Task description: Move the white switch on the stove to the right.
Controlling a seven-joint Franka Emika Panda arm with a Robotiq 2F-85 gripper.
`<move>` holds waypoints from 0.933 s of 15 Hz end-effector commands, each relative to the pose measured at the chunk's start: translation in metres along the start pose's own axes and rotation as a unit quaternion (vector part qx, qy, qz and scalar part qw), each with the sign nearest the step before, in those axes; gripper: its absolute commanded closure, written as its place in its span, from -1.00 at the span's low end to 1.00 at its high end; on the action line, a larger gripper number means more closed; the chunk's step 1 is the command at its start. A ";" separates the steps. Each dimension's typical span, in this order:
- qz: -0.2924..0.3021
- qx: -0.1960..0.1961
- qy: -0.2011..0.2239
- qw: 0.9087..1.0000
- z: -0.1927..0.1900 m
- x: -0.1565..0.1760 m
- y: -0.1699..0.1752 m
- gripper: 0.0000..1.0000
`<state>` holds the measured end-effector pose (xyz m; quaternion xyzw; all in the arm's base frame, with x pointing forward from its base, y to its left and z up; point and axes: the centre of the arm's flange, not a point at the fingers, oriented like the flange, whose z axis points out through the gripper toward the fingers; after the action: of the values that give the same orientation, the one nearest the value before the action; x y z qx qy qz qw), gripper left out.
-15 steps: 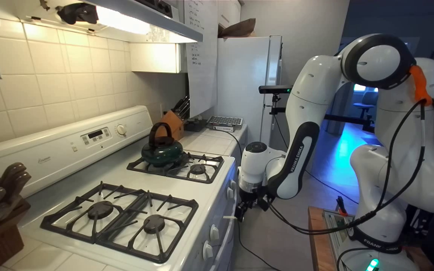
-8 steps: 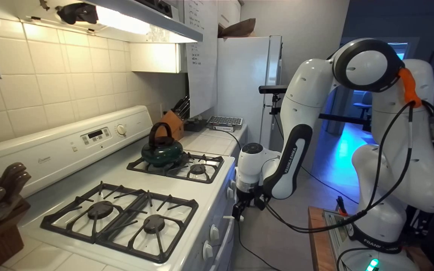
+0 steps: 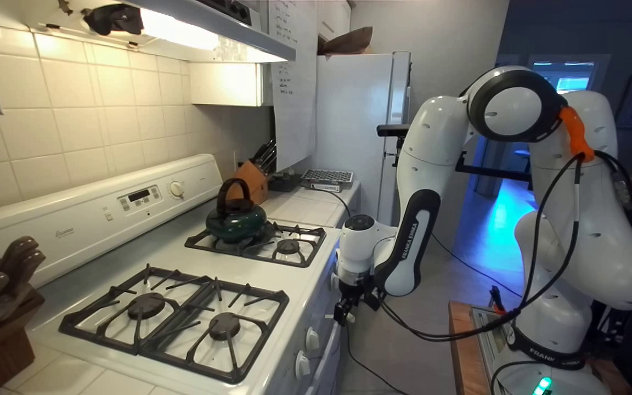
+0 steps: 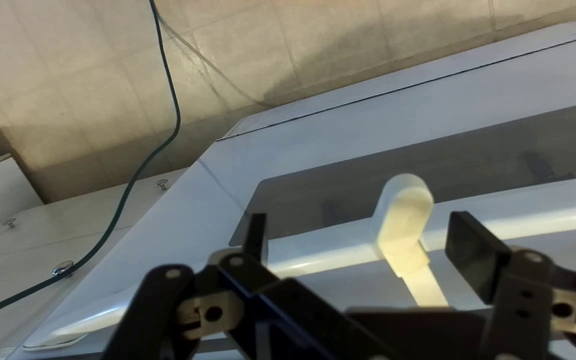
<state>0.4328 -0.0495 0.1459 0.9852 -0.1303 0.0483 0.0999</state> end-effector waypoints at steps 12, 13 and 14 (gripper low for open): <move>0.019 -0.002 0.000 1.000 0.012 -0.004 0.037 0.01; 0.022 -0.002 0.003 1.000 0.011 -0.004 0.039 0.03; 0.024 -0.003 0.007 1.000 0.010 -0.003 0.042 0.16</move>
<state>0.4335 -0.0666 0.1416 0.9837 -0.1394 0.0543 0.1001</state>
